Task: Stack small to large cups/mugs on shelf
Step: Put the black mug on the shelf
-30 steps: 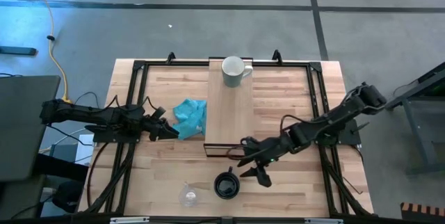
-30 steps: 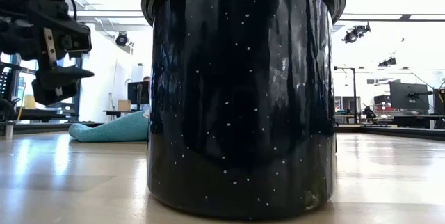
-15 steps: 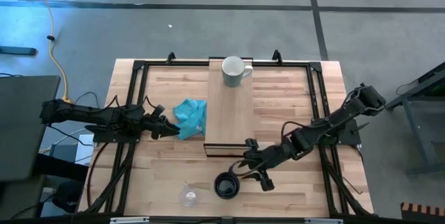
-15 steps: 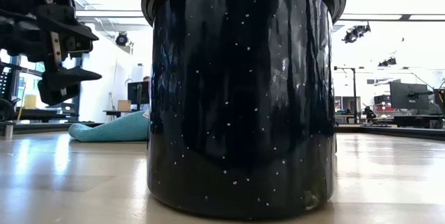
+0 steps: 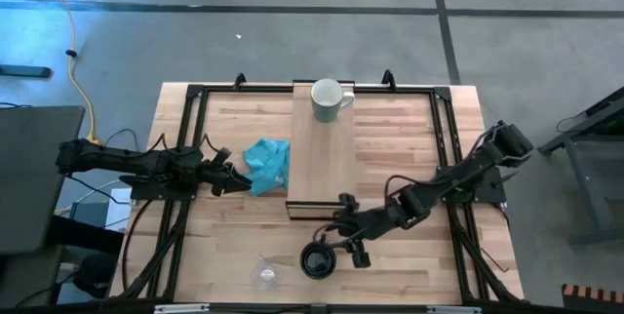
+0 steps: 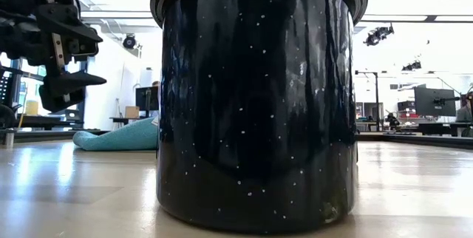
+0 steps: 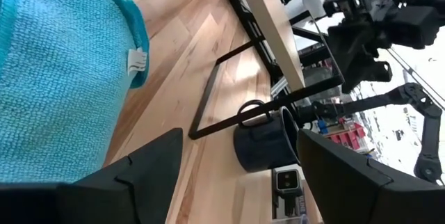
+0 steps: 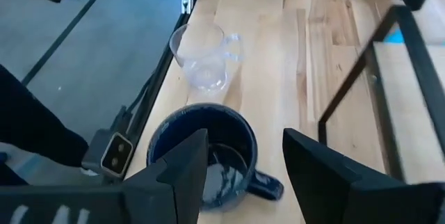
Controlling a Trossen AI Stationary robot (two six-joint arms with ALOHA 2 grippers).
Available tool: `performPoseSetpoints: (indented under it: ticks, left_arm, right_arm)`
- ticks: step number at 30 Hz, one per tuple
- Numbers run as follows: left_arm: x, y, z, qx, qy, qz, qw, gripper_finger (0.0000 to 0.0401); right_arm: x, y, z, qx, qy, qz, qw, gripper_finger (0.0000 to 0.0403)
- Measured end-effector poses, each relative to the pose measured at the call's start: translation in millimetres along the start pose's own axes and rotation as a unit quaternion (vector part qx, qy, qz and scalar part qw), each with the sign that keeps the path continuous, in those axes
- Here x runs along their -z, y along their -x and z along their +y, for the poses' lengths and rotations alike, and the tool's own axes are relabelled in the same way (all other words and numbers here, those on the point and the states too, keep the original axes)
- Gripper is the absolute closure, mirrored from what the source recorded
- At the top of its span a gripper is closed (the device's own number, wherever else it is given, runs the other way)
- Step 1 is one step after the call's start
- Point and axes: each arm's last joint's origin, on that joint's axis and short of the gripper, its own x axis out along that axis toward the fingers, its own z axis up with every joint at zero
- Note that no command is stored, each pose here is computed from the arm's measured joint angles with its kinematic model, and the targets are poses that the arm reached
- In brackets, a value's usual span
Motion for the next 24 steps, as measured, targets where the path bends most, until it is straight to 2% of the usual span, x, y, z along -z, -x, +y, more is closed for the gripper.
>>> performPoseSetpoints:
  ticks: [9, 14, 24]
  left_arm:
    - [0.0, 0.0, -0.1, 0.000, 0.008, 0.000, 1.000, 0.0130]
    - [0.6, 0.0, 0.4, 0.000, 0.009, 0.007, 1.000, 0.0130]
    - [1.3, 0.0, 0.3, 0.004, 0.010, 0.016, 1.000, 0.0130]
  right_arm:
    - [-20.1, -29.7, 13.9, 0.007, 0.043, 0.063, 0.997, 0.0224]
    - [-31.2, -42.0, 19.5, 0.002, 0.042, 0.072, 0.997, 0.0224]
    - [-39.4, -52.1, 23.5, 0.014, 0.012, 0.139, 0.990, 0.0224]
